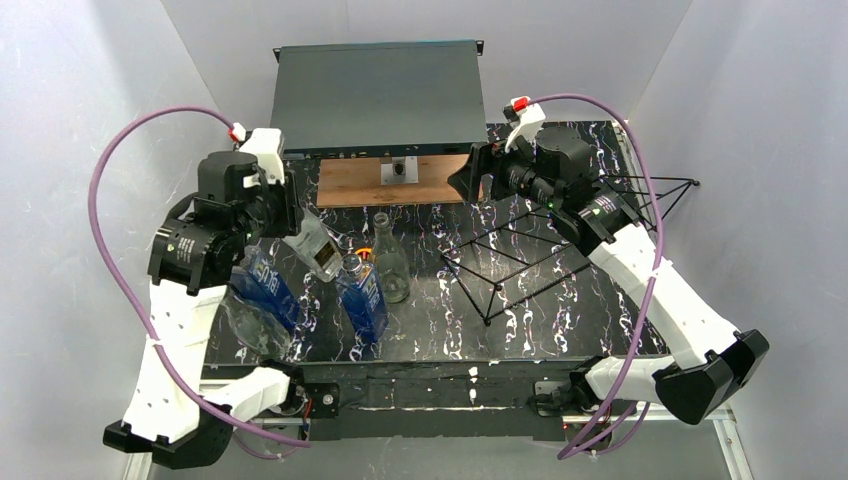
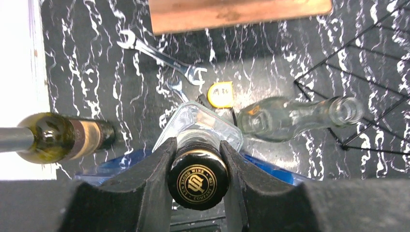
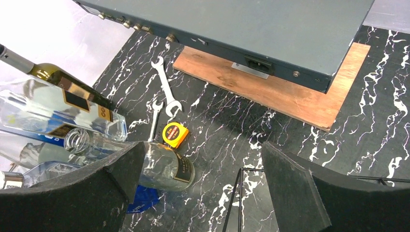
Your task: Put the wine bottle on the wine rack
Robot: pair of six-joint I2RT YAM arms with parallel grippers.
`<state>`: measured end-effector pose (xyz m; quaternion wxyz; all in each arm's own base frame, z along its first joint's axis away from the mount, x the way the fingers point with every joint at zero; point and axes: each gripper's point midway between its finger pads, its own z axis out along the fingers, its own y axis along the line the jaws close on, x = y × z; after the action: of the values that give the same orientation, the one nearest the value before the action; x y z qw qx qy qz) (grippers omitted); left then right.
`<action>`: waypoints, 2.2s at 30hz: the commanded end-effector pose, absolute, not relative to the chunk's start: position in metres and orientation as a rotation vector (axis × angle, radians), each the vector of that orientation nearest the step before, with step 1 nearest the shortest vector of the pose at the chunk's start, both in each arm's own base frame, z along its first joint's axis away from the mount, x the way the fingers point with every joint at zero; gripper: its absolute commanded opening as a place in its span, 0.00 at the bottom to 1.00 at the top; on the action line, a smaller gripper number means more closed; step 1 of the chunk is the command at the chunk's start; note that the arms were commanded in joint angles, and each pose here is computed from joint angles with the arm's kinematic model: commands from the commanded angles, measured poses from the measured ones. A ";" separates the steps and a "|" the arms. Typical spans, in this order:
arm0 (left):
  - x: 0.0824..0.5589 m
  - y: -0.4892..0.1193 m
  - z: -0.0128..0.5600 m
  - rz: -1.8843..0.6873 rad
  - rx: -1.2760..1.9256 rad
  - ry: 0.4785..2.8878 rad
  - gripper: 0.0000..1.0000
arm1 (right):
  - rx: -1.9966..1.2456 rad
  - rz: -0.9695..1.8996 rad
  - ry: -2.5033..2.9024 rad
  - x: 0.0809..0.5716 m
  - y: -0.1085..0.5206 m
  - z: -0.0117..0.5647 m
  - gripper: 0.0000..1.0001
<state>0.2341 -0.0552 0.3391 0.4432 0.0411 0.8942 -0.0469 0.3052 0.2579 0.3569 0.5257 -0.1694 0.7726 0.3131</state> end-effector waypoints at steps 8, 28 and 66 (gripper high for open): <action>0.263 -0.061 0.473 -0.178 0.083 1.797 0.00 | -0.426 0.800 1.812 0.305 0.267 0.372 1.00; 0.312 -0.123 0.539 -0.479 0.166 1.613 0.00 | -0.501 0.846 1.836 0.298 0.297 0.372 1.00; 0.356 -0.304 0.366 -0.706 0.425 1.905 0.00 | -0.533 0.569 1.913 0.277 0.264 0.344 1.00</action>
<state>0.3504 -0.2926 0.3251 0.4503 0.2068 0.8287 -0.2601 0.2685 0.2674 0.3316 0.4778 -0.2405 0.8061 0.2532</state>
